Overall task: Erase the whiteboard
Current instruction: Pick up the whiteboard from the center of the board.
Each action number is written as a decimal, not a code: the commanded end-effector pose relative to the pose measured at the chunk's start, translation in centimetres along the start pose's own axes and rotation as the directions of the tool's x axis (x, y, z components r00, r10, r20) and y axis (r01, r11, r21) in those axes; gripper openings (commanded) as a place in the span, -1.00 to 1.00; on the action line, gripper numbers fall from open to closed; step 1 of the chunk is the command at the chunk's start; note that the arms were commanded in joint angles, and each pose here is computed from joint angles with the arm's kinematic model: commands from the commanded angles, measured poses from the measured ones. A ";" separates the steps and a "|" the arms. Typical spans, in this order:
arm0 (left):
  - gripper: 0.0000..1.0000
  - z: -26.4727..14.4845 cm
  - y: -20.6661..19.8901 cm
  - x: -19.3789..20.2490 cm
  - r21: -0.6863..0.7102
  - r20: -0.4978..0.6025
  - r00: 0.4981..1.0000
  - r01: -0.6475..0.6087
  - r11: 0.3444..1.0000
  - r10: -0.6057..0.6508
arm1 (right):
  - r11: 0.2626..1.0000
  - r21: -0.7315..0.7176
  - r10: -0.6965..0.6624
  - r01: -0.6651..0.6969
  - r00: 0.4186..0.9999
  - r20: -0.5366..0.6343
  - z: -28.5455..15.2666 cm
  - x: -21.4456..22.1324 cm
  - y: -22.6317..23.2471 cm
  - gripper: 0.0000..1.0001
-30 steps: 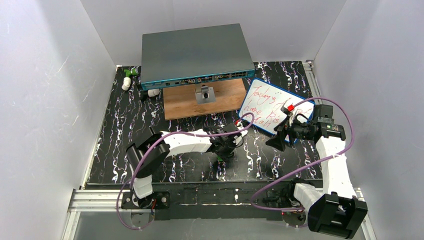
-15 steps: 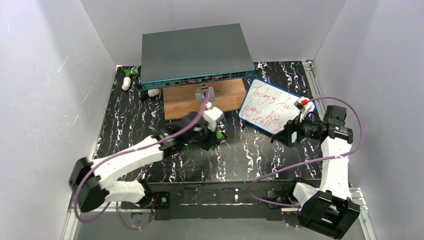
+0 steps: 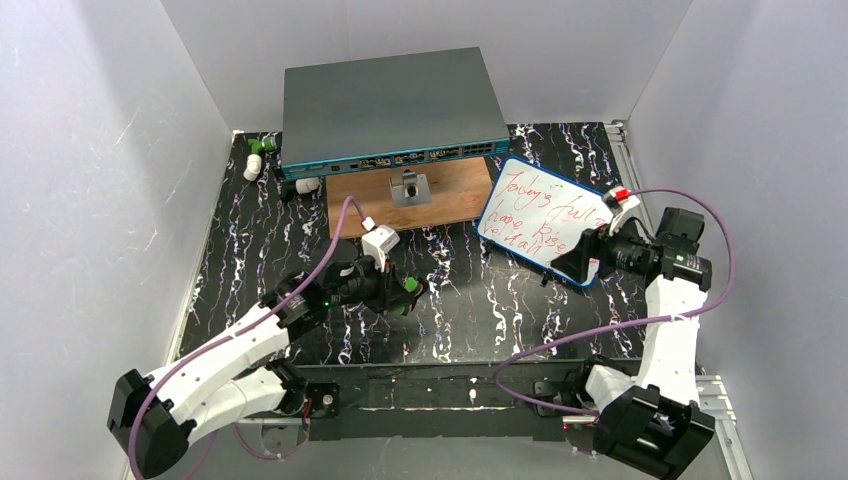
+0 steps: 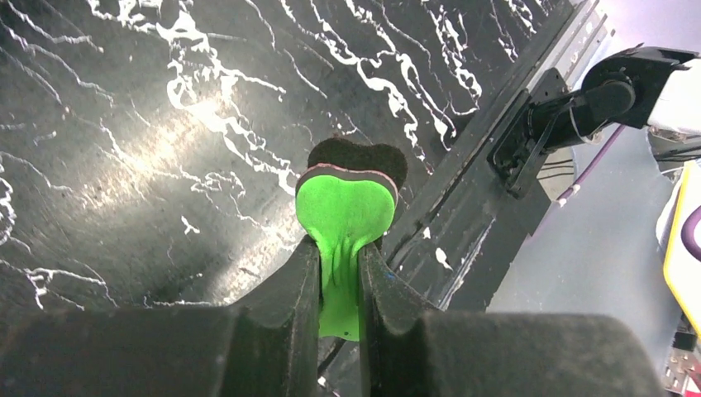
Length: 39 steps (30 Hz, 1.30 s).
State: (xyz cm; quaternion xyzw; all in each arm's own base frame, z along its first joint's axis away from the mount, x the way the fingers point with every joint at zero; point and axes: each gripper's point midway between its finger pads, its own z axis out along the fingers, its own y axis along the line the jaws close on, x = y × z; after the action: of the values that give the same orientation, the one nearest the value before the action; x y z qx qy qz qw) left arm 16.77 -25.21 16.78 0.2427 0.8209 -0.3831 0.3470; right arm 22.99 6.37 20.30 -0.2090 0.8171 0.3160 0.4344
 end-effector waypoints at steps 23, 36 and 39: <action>-1.00 -6.5 1.4 -1.9 -0.080 0.066 0.962 -0.260 0.962 0.266 | 0.879 0.412 0.229 -0.239 0.971 0.075 -4.2 0.2 -16.0 0.78; -1.00 -6.4 1.2 -2.1 -0.057 0.079 0.957 -0.275 0.960 0.279 | 0.960 0.175 0.223 -0.220 0.975 0.005 -0.3 2.2 -17.6 0.51; -1.00 -6.3 1.3 -2.1 -0.059 0.077 0.958 -0.273 0.960 0.277 | 0.975 0.123 0.189 -0.186 0.982 -0.009 0.9 3.0 -17.0 0.49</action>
State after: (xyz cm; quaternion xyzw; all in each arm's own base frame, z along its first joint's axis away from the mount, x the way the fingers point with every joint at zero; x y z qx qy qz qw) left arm 16.61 -19.59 20.86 0.3216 0.7773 -0.3170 0.4381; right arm 31.94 -6.99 11.17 -0.0444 0.8802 0.2777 0.3822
